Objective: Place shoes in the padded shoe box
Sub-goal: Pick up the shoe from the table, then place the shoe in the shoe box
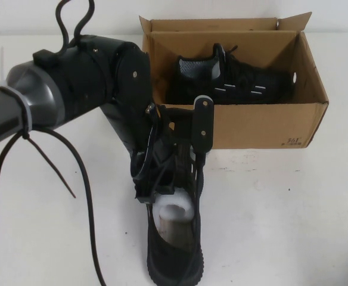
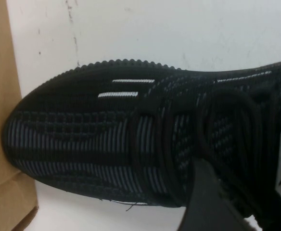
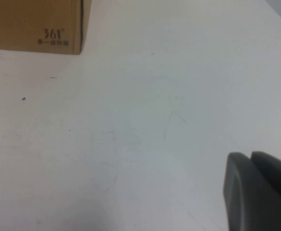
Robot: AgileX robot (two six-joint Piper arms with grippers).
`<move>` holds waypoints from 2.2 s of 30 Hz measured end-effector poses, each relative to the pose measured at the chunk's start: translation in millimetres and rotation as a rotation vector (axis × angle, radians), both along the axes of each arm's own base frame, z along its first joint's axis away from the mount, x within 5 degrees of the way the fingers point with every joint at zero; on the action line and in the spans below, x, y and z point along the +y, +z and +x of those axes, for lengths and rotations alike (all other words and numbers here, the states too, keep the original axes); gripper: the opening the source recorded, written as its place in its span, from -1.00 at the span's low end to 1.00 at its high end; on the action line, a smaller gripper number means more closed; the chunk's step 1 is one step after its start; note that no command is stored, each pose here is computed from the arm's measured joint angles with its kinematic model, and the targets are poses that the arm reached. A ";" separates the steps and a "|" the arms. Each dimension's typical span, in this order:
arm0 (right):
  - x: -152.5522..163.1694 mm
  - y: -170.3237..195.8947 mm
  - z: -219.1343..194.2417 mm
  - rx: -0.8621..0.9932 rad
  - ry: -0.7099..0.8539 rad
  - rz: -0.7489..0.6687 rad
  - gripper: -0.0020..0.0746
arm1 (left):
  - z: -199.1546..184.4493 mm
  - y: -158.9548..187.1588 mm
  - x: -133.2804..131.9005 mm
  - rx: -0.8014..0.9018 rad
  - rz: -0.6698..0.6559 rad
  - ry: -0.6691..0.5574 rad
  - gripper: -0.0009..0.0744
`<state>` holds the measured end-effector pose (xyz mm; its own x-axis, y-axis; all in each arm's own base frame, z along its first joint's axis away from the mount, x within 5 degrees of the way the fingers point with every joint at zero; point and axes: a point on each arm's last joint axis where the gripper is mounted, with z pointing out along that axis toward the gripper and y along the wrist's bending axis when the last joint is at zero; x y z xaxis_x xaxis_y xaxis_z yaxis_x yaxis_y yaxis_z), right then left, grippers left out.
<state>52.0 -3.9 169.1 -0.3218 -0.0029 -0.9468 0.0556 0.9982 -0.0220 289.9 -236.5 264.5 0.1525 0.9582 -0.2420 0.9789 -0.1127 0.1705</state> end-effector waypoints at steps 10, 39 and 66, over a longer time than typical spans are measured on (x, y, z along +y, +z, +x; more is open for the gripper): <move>0.0 0.0 0.0 0.000 0.000 0.000 -0.97 | 0.8 -11.2 -0.6 0.046 0.037 -0.007 -0.16; 0.0 0.0 0.0 0.000 0.000 0.000 -0.97 | -7.0 23.1 4.8 0.032 -0.016 0.097 -0.94; 0.0 0.0 0.0 0.000 0.000 0.000 -0.97 | -8.8 130.1 0.1 0.193 -0.633 1.074 -0.95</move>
<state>52.0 -3.9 169.1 -0.3218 -0.0029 -0.9468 0.0556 0.9982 -0.0220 281.1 -236.4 394.6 -0.7187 0.2850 -0.6342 0.5409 0.8024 -0.2523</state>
